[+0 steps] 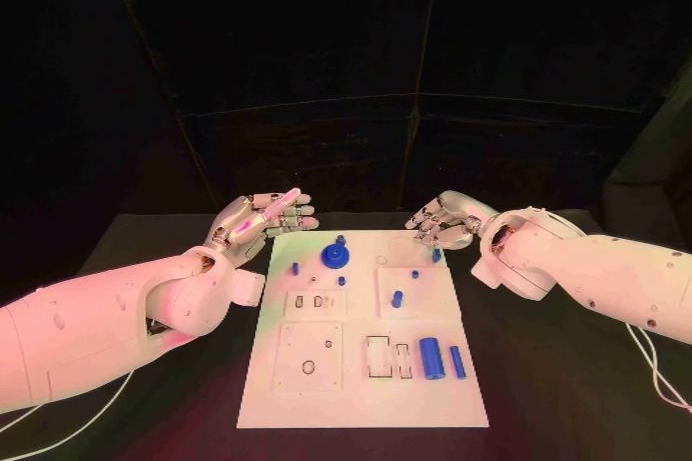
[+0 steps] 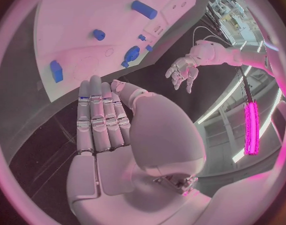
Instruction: Assemble the parts on the task board
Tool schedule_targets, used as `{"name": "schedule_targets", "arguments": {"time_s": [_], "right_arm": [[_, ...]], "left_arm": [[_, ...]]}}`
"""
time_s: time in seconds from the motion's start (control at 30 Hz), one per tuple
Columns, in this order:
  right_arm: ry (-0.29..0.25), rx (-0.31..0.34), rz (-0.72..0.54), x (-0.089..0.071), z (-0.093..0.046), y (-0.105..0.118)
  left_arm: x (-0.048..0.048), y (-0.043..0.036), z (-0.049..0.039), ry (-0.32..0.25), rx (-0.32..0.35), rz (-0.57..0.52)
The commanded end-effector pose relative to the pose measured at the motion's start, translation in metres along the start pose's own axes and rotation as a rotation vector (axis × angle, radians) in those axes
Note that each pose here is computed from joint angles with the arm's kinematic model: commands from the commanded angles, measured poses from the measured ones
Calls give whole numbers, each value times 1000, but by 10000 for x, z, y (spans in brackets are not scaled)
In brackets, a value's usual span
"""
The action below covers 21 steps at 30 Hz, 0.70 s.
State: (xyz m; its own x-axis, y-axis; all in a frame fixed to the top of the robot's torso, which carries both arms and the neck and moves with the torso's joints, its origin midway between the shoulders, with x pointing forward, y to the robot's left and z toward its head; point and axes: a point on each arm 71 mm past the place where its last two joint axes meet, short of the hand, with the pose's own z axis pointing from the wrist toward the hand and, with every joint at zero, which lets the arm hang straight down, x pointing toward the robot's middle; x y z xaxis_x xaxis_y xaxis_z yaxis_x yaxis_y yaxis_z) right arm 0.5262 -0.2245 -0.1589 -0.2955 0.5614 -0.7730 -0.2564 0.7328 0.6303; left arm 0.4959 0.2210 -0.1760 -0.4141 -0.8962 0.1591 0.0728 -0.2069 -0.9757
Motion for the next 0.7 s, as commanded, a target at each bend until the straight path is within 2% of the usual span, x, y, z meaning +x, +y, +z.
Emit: {"name": "schedule_targets", "arguments": {"time_s": [0.03, 0.2, 0.3, 0.47, 0.7], "right_arm": [[34, -57, 230, -44, -33, -3], [-21, -81, 261, -173, -75, -99], [-64, -79, 233, -249, -94, -169], [-120, -46, 101, -376, -97, -341], [-132, 2, -108, -403, -92, -486]], "left_arm": [[21, 1, 13, 26, -2, -7], [31, 10, 29, 30, -4, -9], [36, 14, 36, 33, -6, -10], [42, 21, 45, 36, -8, -12], [40, 26, 49, 38, -10, -13]]}}
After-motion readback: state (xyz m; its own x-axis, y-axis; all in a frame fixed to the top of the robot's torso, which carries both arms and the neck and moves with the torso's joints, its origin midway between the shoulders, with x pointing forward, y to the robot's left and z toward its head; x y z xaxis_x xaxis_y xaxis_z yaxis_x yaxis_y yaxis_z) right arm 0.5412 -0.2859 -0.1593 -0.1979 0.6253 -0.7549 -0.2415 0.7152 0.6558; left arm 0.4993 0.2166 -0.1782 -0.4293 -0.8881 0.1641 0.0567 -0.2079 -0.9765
